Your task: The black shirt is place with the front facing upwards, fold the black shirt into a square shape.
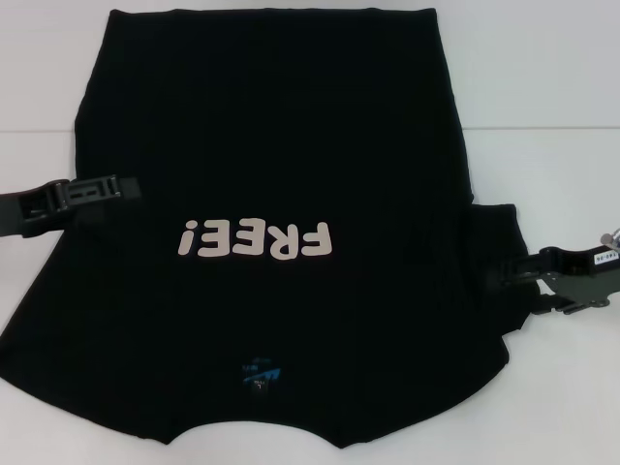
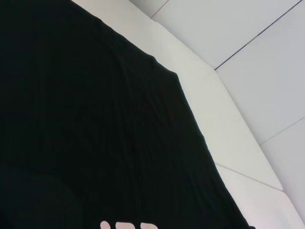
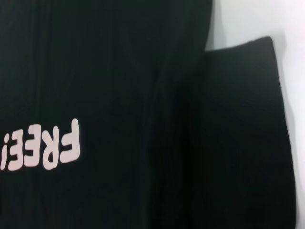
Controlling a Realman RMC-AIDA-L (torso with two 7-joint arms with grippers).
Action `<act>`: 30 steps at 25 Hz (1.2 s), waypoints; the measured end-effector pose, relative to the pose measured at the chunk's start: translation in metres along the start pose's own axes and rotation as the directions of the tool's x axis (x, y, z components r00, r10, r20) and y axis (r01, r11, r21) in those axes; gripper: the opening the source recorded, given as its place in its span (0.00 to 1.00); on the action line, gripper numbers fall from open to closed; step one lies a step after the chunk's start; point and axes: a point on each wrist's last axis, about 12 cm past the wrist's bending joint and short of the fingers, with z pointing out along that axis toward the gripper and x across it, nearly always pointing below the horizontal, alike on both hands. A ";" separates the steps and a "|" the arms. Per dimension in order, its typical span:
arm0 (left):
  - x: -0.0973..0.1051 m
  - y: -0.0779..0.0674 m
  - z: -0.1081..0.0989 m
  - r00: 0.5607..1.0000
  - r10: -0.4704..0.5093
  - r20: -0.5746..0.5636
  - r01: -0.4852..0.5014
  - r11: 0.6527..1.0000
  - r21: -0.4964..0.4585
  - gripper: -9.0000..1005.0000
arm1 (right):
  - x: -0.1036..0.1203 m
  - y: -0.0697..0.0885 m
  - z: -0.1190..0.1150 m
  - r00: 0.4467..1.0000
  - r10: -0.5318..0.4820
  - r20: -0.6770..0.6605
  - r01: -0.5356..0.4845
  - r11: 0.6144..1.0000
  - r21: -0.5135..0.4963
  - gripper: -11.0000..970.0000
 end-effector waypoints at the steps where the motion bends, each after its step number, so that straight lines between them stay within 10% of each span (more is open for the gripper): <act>1: 0.000 0.000 0.000 1.000 -0.001 0.001 0.001 1.000 -0.001 0.93 | -0.001 0.001 0.001 1.000 -0.003 0.004 0.003 1.000 0.000 0.94; 26: -0.002 0.000 -0.001 1.000 -0.013 0.023 0.013 1.000 0.003 0.93 | -0.002 0.003 0.005 1.000 -0.011 -0.013 0.012 0.999 0.052 0.85; 30: -0.002 0.000 -0.001 1.000 -0.014 0.025 0.014 1.000 0.006 0.93 | -0.005 0.003 0.005 1.000 -0.019 -0.021 0.022 0.994 0.106 0.67</act>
